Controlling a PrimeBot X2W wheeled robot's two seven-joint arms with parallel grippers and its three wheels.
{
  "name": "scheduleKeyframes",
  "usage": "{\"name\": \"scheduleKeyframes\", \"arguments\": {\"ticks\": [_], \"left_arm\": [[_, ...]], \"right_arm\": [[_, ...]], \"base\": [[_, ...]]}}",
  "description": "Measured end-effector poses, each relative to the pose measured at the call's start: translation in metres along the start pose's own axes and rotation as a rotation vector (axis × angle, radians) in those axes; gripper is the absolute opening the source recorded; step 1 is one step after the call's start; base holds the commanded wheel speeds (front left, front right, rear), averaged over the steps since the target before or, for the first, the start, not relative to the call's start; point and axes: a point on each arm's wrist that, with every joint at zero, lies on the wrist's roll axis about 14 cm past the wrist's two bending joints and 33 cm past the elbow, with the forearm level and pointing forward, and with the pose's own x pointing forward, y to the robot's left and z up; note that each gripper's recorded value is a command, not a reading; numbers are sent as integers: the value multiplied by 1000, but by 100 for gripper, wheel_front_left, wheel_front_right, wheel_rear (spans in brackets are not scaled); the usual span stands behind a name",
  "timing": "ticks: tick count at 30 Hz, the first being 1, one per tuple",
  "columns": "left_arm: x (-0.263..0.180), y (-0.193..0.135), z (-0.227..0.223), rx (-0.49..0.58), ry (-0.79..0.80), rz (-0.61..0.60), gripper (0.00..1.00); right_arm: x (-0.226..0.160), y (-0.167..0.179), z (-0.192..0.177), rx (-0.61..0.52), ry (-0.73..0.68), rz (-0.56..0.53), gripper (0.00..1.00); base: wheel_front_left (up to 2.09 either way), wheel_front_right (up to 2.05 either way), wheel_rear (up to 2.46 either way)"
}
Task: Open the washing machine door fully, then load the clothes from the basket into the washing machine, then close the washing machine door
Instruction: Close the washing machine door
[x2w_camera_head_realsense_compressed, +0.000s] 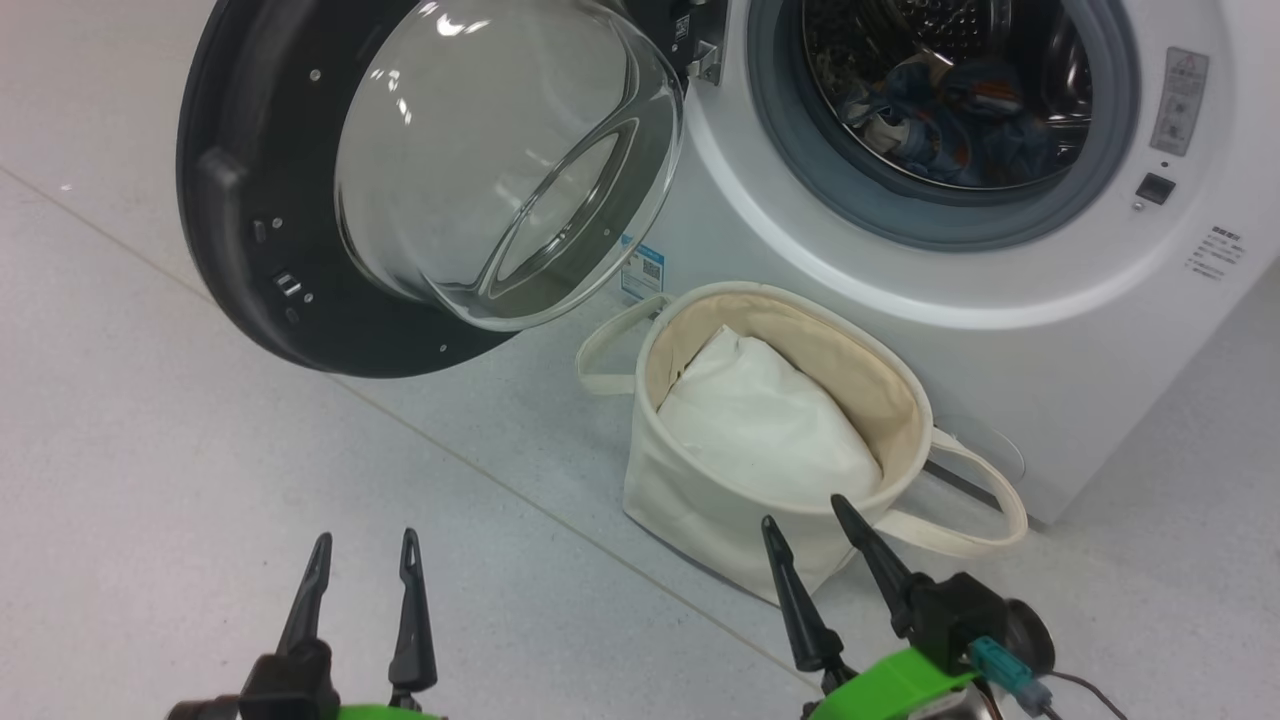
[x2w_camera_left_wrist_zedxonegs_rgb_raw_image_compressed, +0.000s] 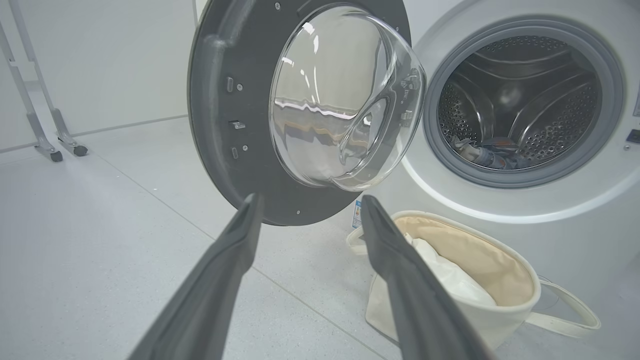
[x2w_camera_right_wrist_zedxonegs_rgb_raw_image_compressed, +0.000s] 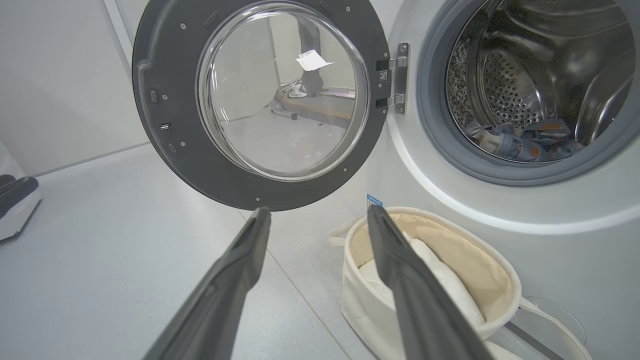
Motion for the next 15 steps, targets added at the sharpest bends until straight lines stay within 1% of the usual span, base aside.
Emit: {"name": "scheduleKeyframes", "arguments": {"ticks": [4, 15], "left_arm": [[-3, 4, 1, 2, -2, 16, 100], [-4, 6, 1, -1, -2, 16, 100]], "right_arm": [[6, 3, 4, 3, -11, 18, 100], [6, 5, 2, 10, -7, 22, 100]], "base": [[0, 0, 0], [0, 0, 0]]}}
